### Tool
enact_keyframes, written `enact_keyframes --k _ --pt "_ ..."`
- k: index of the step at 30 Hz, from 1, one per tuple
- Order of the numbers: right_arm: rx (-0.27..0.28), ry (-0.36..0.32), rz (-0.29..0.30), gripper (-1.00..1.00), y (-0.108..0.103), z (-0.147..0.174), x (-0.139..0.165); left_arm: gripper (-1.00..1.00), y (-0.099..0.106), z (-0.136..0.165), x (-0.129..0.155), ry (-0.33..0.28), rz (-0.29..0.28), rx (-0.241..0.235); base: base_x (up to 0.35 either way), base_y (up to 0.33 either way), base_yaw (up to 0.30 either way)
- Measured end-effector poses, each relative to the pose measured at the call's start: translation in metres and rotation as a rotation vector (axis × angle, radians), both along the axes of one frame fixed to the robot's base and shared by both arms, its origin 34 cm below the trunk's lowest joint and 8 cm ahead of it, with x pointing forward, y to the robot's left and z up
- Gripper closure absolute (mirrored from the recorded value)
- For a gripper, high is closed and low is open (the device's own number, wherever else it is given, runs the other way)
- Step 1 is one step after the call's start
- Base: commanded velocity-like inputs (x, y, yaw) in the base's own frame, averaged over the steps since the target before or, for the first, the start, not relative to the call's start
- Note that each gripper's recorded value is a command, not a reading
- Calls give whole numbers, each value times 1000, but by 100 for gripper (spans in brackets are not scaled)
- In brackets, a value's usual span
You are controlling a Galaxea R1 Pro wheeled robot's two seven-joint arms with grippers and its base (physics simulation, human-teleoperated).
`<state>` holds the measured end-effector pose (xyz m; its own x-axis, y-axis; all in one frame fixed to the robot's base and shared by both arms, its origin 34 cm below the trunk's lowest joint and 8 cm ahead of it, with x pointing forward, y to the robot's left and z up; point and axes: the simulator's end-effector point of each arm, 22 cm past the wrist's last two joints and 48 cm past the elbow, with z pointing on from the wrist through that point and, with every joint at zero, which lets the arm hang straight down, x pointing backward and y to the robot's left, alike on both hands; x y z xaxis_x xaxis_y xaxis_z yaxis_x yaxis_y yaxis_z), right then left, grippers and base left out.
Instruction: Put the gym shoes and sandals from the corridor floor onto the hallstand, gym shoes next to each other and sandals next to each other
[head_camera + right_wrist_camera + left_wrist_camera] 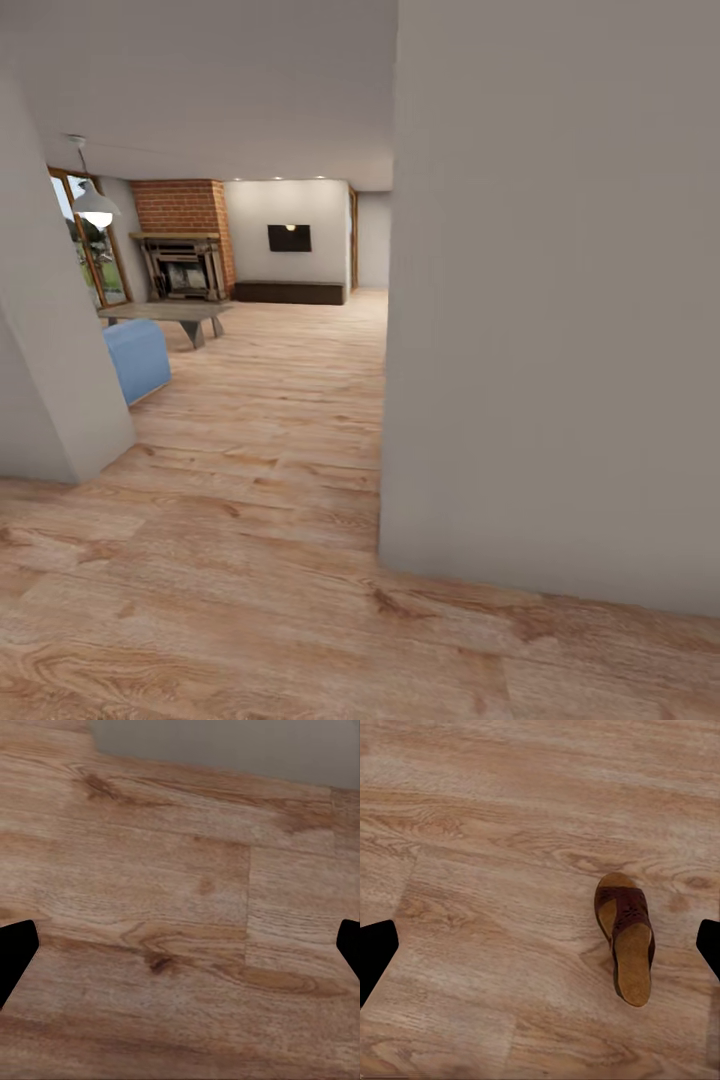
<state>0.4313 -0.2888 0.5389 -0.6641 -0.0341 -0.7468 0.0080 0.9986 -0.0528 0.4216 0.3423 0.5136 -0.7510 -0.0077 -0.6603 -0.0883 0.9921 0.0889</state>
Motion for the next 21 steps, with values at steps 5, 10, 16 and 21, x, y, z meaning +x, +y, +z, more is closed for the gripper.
enact_keyframes --k 5,10,16,21 --pt "0 -1 0 -100 0 0 0 -100 0 0 0 0 0 0 0 0 77" --pt "0 -1 0 -100 0 0 0 -100 0 0 0 0 0 0 0 0 23" --pt "0 -1 0 -100 0 0 0 -100 0 0 0 0 0 0 0 0 6" --pt "0 0 0 -100 0 0 0 -100 0 0 0 0 0 0 0 0 2"
